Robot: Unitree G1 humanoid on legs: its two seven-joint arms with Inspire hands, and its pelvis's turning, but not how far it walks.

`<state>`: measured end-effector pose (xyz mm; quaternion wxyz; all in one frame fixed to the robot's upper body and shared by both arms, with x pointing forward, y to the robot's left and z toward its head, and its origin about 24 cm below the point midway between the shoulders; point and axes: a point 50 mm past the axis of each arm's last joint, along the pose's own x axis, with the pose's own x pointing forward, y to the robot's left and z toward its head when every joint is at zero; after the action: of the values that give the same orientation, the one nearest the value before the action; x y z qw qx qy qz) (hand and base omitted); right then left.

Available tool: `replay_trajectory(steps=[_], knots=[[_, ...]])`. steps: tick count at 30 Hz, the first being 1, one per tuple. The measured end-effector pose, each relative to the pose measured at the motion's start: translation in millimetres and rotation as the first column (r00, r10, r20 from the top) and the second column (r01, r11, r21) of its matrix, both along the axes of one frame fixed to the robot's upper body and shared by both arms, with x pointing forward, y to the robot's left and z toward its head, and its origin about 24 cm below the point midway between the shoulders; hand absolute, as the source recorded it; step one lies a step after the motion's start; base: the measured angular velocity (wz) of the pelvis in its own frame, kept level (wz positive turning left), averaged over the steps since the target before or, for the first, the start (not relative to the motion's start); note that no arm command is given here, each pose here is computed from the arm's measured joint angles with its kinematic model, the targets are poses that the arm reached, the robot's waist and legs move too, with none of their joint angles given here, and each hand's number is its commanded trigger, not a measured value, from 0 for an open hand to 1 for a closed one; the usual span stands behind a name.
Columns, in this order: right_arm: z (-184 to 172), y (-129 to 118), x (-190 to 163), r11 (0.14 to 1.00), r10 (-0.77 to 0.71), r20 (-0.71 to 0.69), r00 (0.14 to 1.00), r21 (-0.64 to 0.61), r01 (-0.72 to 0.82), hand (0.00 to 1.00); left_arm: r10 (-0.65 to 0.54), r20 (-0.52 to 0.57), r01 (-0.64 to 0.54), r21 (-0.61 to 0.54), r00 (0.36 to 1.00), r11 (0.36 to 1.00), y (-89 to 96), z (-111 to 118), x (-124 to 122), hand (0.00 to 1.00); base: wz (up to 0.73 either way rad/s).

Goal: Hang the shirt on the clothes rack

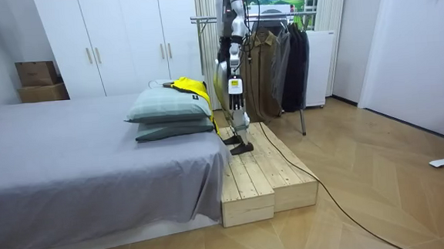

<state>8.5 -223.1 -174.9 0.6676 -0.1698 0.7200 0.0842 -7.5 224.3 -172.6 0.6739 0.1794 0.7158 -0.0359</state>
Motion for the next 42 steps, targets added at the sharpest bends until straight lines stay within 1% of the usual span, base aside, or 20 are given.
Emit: replay_trajectory(steps=[7, 9, 17, 19, 22, 28, 33, 36, 39, 42], knots=[[0, 0, 0, 1.0, -0.002, -0.001, 1.0, 0.0, 0.002, 0.0, 0.01, -0.002, -0.01, 0.003, 1.0, 1.0, 0.1, 0, -1, 0.0, 0.0], [0, 0, -1, 1.0, -0.003, -0.002, 1.0, -0.004, 0.003, 0.0, 0.059, 0.004, -0.059, 0.006, 0.998, 0.998, 0.8, 0, -1, 0.0, 0.0], [0, -1, -3, 1.0, -0.005, -0.014, 1.0, -0.03, 0.004, 0.0, 0.117, 0.006, -0.117, 0.033, 0.993, 0.993, 2.7, 0, -5, 0.0, 0.0], [0, -2, -2, 1.0, -0.006, -0.013, 1.0, -0.031, 0.006, 0.0, 0.146, 0.006, -0.146, 0.039, 0.989, 0.989, 4.4, 1, -6, 0.0, 0.0], [0, -2, -3, 0.999, -0.018, -0.012, 1.0, -0.031, 0.018, 0.0, 0.227, 0.013, -0.227, 0.054, 0.974, 0.972, 7.4, 1, -11, 0.0, 0.0], [1, -3, -2, 0.998, -0.048, -0.004, 0.999, -0.035, 0.048, 0.0, 0.329, 0.015, -0.329, 0.075, 0.944, 0.941, 9.9, 3, -21, 0.0, 0.0], [1, -5, 4, 0.997, -0.058, 0.024, 0.998, -0.04, 0.059, 0.0, 0.362, 0.028, -0.362, 0.113, 0.932, 0.925, 13.4, 4, -24, 0.0, 0.0], [2, -7, 5, 0.997, -0.056, 0.03, 0.998, -0.051, 0.058, 0.0, 0.374, 0.041, -0.376, 0.157, 0.926, 0.913, 16.6, 5, -26, 0.0, 0.0], [2, -9, 1, 0.996, -0.062, 0.02, 0.998, -0.059, 0.063, 0.0, 0.413, 0.073, -0.419, 0.213, 0.908, 0.883, 23.1, 7, -26, 0.0, 0.03], [2, -11, -1, 0.995, -0.067, 0.021, 0.998, -0.067, 0.068, 0.0, 0.412, 0.115, -0.428, 0.273, 0.904, 0.862, 29.6, 9, -20, 0.0, 0.05]])
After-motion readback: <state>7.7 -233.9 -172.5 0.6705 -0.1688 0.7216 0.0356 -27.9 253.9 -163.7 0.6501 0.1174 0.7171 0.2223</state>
